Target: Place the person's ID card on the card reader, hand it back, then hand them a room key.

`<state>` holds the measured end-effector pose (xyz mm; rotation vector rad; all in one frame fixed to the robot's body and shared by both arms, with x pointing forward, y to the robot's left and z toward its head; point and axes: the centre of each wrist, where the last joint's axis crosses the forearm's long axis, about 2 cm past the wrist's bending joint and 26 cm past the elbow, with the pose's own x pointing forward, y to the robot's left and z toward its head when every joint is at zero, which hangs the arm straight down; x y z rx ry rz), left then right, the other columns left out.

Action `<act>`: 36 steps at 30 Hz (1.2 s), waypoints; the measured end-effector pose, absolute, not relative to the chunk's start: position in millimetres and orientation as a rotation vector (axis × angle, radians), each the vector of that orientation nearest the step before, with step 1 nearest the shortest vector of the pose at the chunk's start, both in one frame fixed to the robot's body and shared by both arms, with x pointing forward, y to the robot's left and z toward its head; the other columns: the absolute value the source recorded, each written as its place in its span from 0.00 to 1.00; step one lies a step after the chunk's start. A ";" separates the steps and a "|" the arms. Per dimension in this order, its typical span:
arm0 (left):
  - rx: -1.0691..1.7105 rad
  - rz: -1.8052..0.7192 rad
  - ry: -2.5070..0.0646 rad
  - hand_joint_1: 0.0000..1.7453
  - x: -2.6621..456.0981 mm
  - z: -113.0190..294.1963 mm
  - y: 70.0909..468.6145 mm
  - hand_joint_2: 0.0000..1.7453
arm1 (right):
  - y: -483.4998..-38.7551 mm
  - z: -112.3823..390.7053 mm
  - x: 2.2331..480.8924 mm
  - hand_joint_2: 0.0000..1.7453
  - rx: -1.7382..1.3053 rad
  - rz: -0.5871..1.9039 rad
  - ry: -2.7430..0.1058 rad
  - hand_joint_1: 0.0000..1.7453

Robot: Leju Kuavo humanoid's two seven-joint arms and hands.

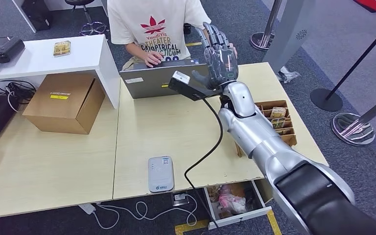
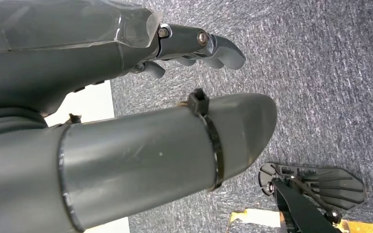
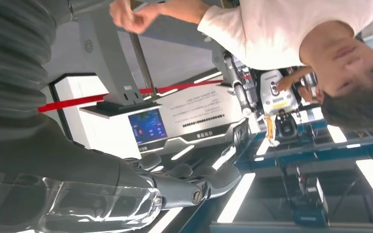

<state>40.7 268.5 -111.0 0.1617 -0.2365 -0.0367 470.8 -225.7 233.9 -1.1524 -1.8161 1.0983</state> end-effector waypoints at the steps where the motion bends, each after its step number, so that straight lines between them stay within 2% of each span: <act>1: 0.161 -0.036 -0.236 0.00 40.7 -111.0 268.4 0.00 | -227.4 233.4 470.8 1.00 -1.147 1.108 -1.802 0.00; 14: 0.152 -0.033 -0.243 0.00 38.9 -111.1 267.1 0.00 | -272.2 210.6 454.7 1.00 -1.201 1.191 -1.655 0.00; 27: 0.134 -0.051 -0.243 0.00 38.3 -111.3 267.5 0.00 | -328.5 195.5 439.1 1.00 -1.225 1.280 -1.393 0.00; 36: 0.135 -0.050 -0.235 0.00 38.0 -111.3 267.7 0.00 | -342.8 188.7 424.9 1.00 -1.247 1.297 -1.331 0.04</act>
